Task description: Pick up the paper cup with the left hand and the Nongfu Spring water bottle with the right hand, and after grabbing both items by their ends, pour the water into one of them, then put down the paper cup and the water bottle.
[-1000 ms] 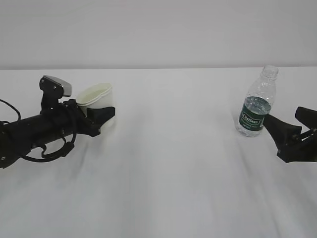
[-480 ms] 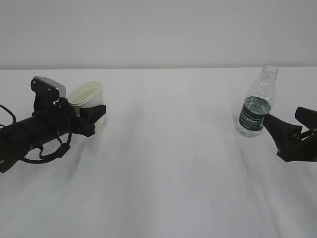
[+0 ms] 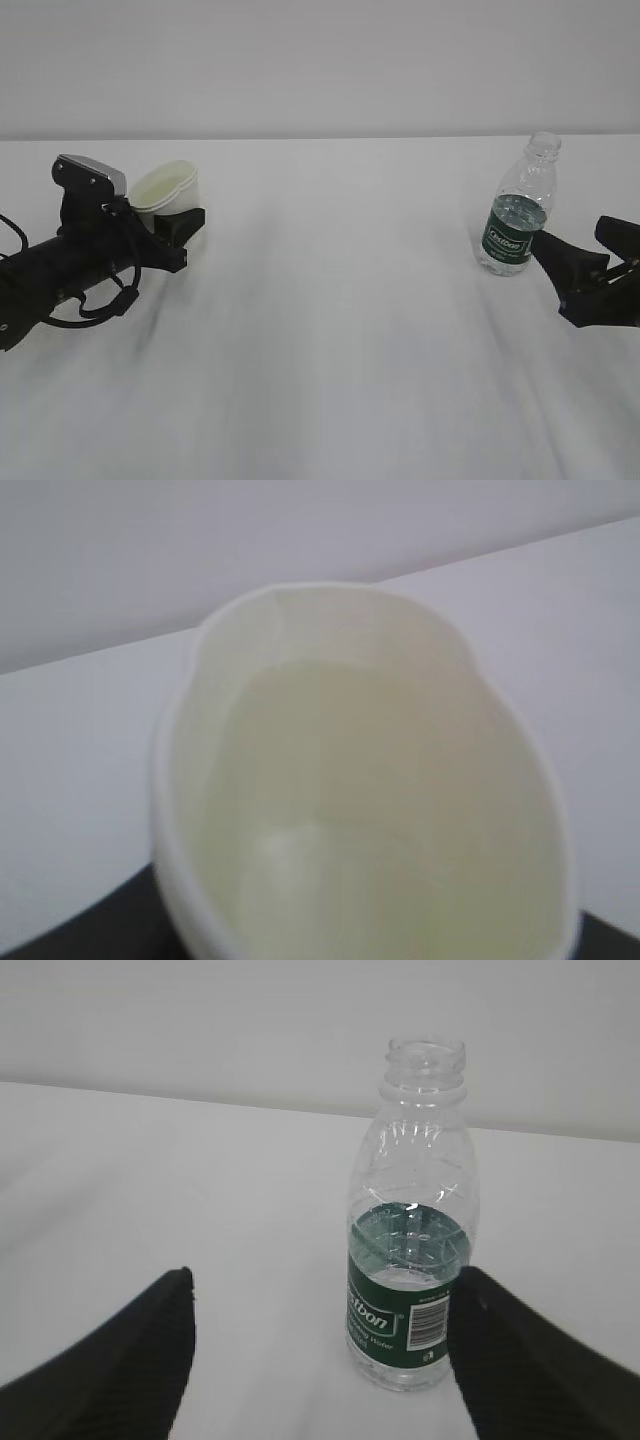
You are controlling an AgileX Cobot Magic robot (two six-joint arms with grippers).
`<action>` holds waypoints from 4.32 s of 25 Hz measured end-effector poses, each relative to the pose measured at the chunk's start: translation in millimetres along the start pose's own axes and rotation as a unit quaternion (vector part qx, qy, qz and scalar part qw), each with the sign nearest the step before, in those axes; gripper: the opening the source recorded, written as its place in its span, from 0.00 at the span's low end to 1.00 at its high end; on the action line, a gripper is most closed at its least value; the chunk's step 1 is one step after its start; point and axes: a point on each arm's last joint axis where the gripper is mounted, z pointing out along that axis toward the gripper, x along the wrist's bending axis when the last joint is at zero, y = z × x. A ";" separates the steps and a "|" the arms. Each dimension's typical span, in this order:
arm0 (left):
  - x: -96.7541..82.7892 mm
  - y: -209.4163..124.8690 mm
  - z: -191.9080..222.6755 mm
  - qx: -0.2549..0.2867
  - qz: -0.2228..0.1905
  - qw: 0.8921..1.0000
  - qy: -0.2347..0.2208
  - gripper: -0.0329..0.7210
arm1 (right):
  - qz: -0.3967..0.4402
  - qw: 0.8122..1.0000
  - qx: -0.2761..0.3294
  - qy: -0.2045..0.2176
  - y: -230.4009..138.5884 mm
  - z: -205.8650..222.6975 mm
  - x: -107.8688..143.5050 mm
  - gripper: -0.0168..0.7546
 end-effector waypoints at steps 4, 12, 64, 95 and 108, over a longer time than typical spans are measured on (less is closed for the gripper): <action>1.7 0.2 0.0 -0.001 -0.005 1.000 0.009 0.54 | 0.000 1.000 0.000 0.000 0.0 0.0 0.0 0.78; 3.3 -25.6 1.1 0.028 -0.023 0.999 0.020 0.54 | 0.000 1.000 0.000 0.000 0.0 0.0 0.0 0.78; 12.2 -30.6 2.5 0.020 -0.018 0.997 0.065 0.94 | 0.011 1.000 0.001 0.009 -0.1 0.0 1.6 0.78; -2.0 -30.3 -41.5 0.059 -0.040 0.994 0.085 0.94 | 0.029 0.999 0.001 0.014 -0.2 -0.1 2.5 0.78; -9.3 -4.2 -69.2 0.039 -0.064 0.992 0.101 0.92 | 0.018 0.997 -0.075 0.022 34.2 -14.0 6.1 0.78</action>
